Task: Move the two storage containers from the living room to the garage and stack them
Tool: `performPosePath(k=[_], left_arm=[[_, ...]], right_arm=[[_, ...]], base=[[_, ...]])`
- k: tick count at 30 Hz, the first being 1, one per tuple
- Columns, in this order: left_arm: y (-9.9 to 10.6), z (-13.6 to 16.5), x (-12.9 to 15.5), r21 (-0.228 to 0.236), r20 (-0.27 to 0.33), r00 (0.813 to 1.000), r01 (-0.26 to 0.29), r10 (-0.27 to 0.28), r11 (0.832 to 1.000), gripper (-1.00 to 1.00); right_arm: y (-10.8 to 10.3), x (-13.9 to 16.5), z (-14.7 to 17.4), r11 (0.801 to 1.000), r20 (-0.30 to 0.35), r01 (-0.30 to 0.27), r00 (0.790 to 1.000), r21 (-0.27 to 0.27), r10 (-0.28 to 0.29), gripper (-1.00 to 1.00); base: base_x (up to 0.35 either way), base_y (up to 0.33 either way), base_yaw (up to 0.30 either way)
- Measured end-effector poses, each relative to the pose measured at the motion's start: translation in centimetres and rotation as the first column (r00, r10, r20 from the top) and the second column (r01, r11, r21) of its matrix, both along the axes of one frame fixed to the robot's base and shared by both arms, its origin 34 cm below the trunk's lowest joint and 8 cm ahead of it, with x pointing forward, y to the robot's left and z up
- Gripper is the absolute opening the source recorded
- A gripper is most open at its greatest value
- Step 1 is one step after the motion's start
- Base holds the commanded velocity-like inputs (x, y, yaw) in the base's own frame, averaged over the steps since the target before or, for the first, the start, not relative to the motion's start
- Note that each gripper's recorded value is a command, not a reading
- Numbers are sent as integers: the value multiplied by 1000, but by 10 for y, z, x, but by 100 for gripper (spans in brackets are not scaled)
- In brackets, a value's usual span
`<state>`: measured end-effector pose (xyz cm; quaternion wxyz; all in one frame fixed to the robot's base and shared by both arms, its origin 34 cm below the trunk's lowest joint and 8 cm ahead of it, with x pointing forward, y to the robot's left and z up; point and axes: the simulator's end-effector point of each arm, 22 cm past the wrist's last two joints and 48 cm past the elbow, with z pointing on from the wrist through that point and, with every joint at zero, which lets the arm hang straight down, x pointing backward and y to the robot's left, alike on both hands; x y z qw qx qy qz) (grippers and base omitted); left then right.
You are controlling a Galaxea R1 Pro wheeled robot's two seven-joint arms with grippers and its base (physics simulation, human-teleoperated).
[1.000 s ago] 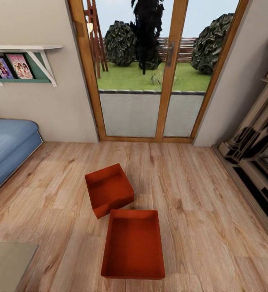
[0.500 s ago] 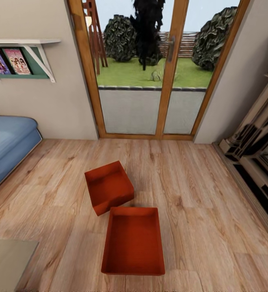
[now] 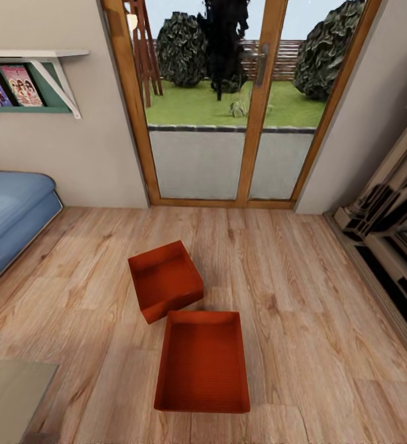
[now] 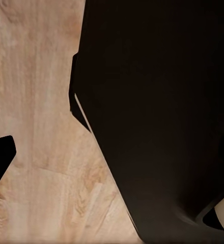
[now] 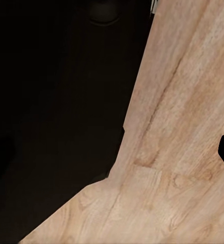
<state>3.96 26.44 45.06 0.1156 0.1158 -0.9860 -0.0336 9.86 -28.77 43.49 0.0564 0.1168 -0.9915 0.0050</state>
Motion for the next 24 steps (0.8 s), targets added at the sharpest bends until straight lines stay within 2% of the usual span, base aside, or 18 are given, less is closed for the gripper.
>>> performPosePath(k=[24], left_arm=[[-1, 4, -15, 1, -40, 999, -3, 3, 1000, 100]], right_arm=[[-1, -15, 2, 1000, -37, 1, 999, -2, -1, 100]], base=[[0, 0, 0]])
